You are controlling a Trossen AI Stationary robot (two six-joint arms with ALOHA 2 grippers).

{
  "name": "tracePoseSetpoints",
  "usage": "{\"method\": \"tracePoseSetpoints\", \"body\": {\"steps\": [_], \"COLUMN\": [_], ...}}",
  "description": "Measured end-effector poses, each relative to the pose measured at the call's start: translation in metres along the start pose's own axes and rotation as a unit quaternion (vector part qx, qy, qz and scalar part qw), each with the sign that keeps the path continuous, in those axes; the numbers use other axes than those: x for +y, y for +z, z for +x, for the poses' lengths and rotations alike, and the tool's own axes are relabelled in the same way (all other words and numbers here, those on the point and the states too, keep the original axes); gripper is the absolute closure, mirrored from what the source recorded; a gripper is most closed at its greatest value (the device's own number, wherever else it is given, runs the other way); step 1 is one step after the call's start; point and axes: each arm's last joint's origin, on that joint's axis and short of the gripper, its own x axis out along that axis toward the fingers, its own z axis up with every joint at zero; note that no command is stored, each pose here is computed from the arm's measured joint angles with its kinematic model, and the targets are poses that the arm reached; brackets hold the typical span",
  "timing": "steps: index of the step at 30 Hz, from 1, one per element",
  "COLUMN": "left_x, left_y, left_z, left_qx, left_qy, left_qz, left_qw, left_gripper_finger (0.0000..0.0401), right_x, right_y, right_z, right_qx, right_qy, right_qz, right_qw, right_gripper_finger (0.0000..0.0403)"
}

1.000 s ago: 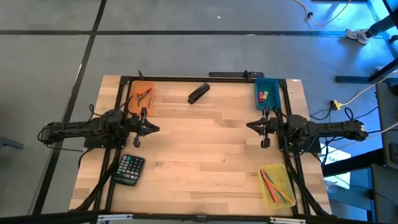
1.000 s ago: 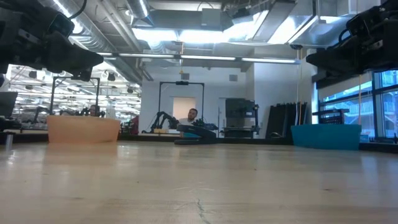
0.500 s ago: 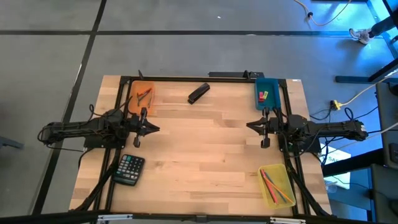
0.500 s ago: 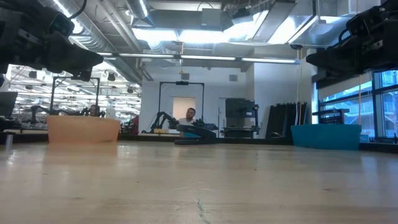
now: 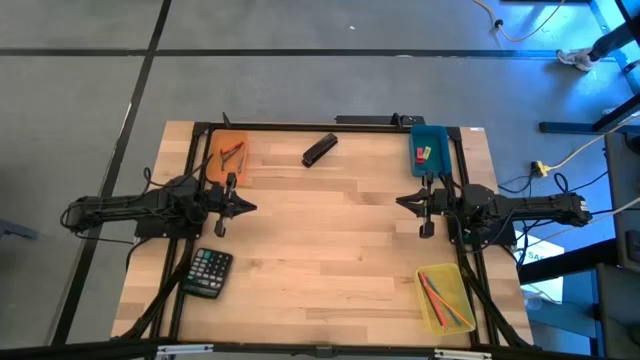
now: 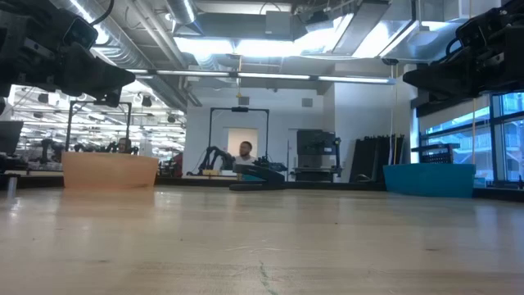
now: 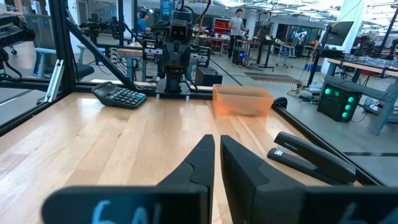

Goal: Sort crayons/erasers/pens/pencils in bins
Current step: Return to Home Position

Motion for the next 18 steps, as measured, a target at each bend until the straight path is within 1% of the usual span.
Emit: {"method": "tracePoseSetpoints", "body": {"steps": [4,18], "left_x": [0.0,0.0], "left_y": [0.0,0.0], "left_z": [0.0,0.0], "left_qx": [0.0,0.0], "left_qy": [0.0,0.0], "left_qz": [0.0,0.0], "left_qw": [1.0,1.0], "left_gripper_finger": [0.0398,0.037], "right_x": [0.0,0.0], "right_y": [0.0,0.0], "right_z": [0.0,0.0], "right_qx": [0.0,0.0], "right_qy": [0.0,0.0], "right_qz": [0.0,0.0], "right_qw": [1.0,1.0], "right_gripper_finger": [0.0372,0.0372]}}
